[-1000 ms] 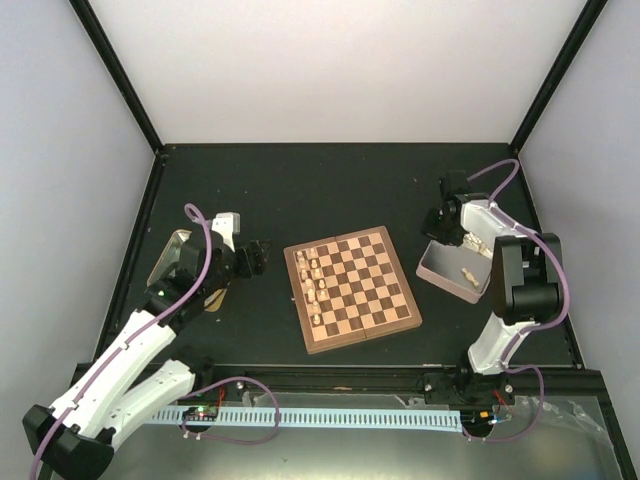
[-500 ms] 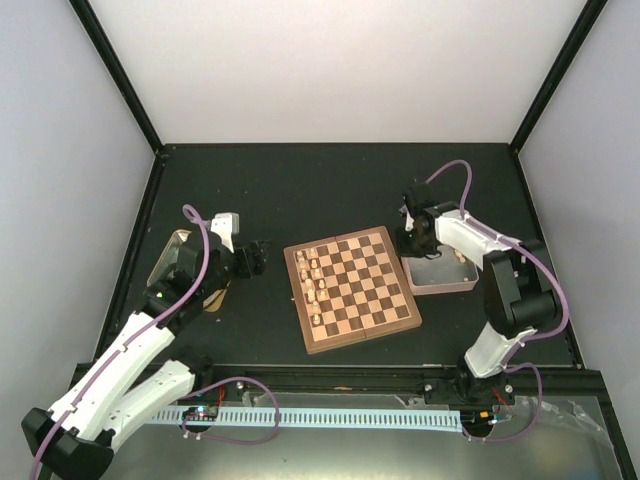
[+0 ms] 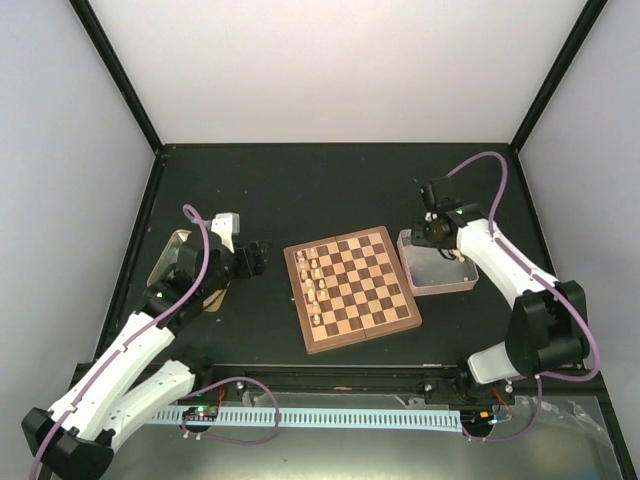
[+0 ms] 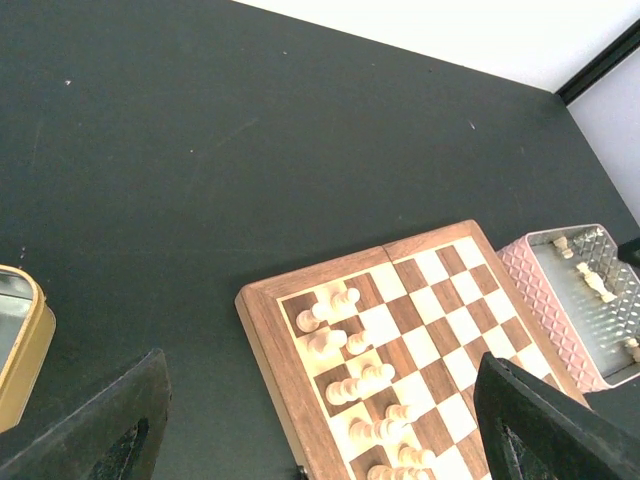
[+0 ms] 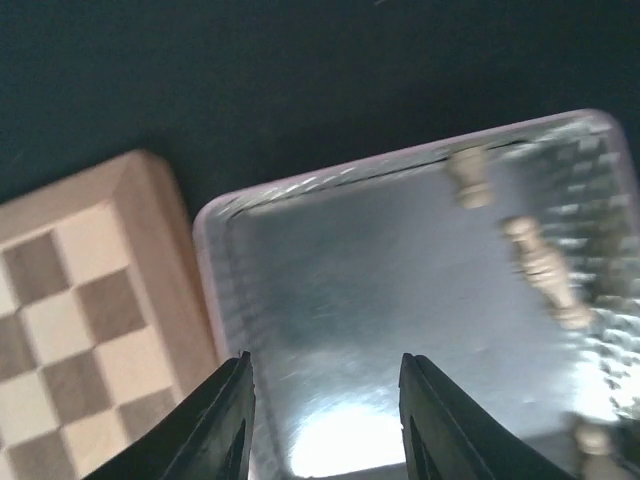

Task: Set up the chess pieces on the board
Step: Adjust the storage box at the center of the board, then pick up the chess piece from the storage box.

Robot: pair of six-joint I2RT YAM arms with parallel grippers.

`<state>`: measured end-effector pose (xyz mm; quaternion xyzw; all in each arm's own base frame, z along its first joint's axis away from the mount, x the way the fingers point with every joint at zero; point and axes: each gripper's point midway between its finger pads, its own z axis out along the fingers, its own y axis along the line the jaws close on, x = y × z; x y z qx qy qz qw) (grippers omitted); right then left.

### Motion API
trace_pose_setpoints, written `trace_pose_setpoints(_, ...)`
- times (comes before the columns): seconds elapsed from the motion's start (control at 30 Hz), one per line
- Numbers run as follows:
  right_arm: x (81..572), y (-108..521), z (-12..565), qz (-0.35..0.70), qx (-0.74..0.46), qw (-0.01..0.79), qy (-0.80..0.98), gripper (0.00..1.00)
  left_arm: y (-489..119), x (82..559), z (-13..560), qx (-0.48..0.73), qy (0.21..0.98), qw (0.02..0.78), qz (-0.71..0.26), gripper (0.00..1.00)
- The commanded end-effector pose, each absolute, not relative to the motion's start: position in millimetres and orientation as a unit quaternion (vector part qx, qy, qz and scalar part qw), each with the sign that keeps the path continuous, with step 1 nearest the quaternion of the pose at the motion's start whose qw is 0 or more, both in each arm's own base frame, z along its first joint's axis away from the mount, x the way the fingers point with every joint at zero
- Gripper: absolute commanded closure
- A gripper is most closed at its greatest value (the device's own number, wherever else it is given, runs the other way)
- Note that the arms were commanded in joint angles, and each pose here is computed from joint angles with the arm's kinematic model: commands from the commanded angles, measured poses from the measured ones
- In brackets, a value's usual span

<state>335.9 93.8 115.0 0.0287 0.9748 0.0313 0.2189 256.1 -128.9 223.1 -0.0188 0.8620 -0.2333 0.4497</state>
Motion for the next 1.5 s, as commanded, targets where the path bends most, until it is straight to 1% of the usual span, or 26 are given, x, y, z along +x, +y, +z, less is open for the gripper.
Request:
trace_pose_setpoints(0.0, 339.5, 34.9, 116.1, -0.058, 0.127, 0.247, 0.959, 0.60, -130.6, 257.9, 239.2, -0.020, 0.851, 0.463, -0.247, 0.15)
trace_pose_setpoints(0.1, 335.1, 15.2, 99.5, -0.080, 0.144, 0.227, 0.960, 0.61, -131.6, 258.2, 240.4, -0.018, 0.851, 0.463, -0.249, 0.15)
trace_pose_setpoints(0.3, 337.1, -2.1, 72.0, -0.112, 0.160, 0.182, 0.964, 0.60, -132.3, 258.1, 242.7, -0.016, 0.850, 0.463, -0.250, 0.15)
trace_pose_setpoints(0.57, 340.3, -17.6, 54.6, -0.131, 0.171, 0.164, 0.963, 0.60, -133.1, 258.0, 242.3, -0.014, 0.851, 0.461, -0.251, 0.15)
trace_pose_setpoints(0.8, 348.0, -17.6, 39.3, -0.095, 0.173, 0.151, 0.969, 0.60, -135.6, 259.9, 243.5, -0.014, 0.850, 0.460, -0.255, 0.15)
trace_pose_setpoints(1.13, 359.1, -18.1, 32.5, -0.069, 0.178, 0.152, 0.970, 0.61, -136.7, 260.4, 242.8, -0.013, 0.851, 0.457, -0.256, 0.15)
trace_pose_setpoints(1.33, 360.2, -9.1, 25.9, -0.040, 0.171, 0.142, 0.974, 0.68, -136.5, 260.6, 241.9, -0.014, 0.852, 0.456, -0.255, 0.15)
trace_pose_setpoints(1.47, 363.9, -4.6, 31.3, -0.026, 0.167, 0.150, 0.974, 0.68, -136.4, 260.3, 241.5, -0.014, 0.853, 0.455, -0.255, 0.15)
